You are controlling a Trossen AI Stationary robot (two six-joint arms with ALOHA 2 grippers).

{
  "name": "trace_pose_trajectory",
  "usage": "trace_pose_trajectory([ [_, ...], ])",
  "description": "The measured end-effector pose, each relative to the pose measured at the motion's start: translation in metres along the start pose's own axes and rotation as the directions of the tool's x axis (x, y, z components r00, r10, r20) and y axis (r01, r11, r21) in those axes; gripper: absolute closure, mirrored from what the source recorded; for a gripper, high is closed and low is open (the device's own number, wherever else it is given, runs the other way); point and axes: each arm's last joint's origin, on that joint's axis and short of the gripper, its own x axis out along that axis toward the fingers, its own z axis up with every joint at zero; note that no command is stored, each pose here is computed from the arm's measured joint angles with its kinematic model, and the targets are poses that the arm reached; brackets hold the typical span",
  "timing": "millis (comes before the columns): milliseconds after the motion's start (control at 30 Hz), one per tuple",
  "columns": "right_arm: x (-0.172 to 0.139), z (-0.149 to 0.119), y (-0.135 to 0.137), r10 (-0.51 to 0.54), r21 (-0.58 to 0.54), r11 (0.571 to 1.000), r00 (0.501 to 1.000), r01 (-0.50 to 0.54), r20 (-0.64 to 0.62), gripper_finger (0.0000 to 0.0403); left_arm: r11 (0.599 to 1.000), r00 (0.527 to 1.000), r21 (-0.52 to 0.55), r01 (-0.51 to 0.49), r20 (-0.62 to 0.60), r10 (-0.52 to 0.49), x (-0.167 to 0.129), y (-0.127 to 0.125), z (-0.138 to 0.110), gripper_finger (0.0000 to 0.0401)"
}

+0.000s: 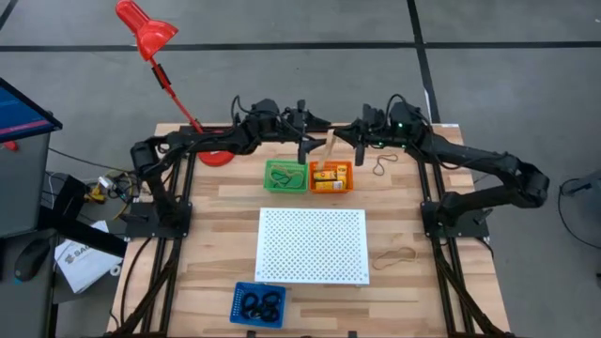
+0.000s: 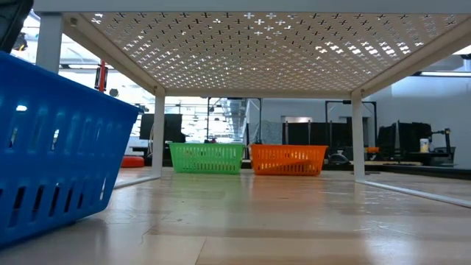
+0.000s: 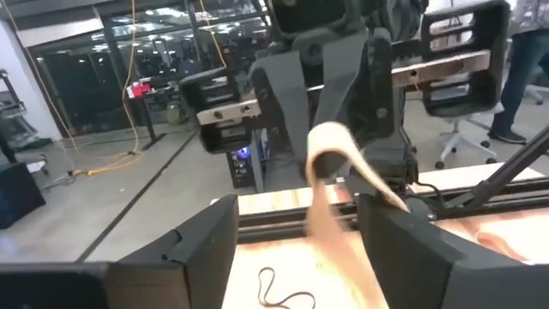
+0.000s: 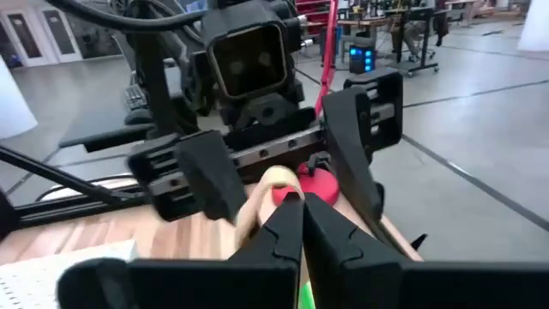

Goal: Pick & Place Office Desk Supplies
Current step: Put the brown rubber band into the green bin

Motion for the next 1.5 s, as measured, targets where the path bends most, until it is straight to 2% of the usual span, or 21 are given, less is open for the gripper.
trace_pose_trajectory([
  [167,-0.001,-0.001,-0.003,-0.012,-0.016,1.0,1.0,0.011,-0.015,0.0403,1.0,1.0,-0.015,0.007,0.001,-0.007,0.0,-0.001,0.002,0.0214],
  [267,-0.001,-0.001,-0.003,-0.011,-0.026,1.0,1.0,0.011,-0.013,0.0403,0.997,0.998,-0.045,0.06,0.032,-0.059,0.0,-0.003,0.004,0.0253],
  [633,0.0,0.0,0.002,0.006,-0.059,0.998,1.0,-0.006,-0.001,0.0403,0.997,0.998,-0.054,0.063,0.028,-0.062,-0.001,-0.002,0.004,0.0393],
  [1167,0.001,0.004,0.004,0.017,-0.128,0.992,0.999,-0.012,0.039,0.0403,0.995,0.998,-0.074,0.06,-0.014,-0.061,-0.003,0.001,-0.001,0.0397],
  [1300,0.001,0.004,0.004,0.017,-0.131,0.991,0.999,-0.012,0.039,0.0402,0.994,0.996,-0.074,0.086,-0.019,-0.087,-0.002,-0.001,-0.001,0.0369],
  [1500,0.002,0.005,0.007,0.029,-0.148,0.989,0.998,-0.022,0.047,0.0402,0.993,0.995,-0.063,0.104,0.005,-0.104,-0.001,-0.004,0.001,0.0302],
])
